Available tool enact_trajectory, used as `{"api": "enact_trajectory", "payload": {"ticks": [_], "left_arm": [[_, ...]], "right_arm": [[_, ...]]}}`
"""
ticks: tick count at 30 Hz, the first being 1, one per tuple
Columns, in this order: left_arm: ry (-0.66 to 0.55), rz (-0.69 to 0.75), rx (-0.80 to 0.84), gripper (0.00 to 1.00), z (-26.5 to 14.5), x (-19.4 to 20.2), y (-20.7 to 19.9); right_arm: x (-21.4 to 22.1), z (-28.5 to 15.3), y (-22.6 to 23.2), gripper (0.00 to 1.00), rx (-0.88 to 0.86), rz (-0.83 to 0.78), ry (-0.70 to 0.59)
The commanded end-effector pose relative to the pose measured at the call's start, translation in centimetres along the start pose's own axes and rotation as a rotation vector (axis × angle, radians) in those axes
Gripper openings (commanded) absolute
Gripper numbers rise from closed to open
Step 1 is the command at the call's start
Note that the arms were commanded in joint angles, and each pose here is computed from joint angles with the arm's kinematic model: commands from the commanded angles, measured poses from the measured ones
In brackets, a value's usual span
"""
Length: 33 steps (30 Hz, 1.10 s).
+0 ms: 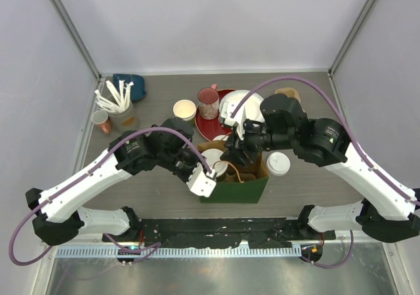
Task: Pack the takeout coffee
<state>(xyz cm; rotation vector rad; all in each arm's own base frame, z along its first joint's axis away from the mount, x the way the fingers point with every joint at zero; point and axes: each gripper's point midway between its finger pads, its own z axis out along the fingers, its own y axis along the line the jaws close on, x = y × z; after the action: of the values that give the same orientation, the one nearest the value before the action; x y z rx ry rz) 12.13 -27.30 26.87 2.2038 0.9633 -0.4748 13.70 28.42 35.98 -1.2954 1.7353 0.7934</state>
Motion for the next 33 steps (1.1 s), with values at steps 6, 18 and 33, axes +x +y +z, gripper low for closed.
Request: {"api": "enact_trajectory", "payload": {"ticks": [6,18,33], "left_arm": [[-0.069,0.039,-0.043,0.00,-1.0,-1.0,0.4],[-0.120,0.026,-0.027,0.00,-1.5,-1.5,0.6],[-0.150,0.073,-0.004,0.00,-1.4,-1.7,0.5]], "right_arm": [[0.1,1.0,0.8,0.46,-0.184,-0.360,0.093],[2.8,2.3,0.7,0.45,-0.211,-0.394,0.132],[3.8,3.3,1.6,0.47,-0.332,-0.530,0.155]]}}
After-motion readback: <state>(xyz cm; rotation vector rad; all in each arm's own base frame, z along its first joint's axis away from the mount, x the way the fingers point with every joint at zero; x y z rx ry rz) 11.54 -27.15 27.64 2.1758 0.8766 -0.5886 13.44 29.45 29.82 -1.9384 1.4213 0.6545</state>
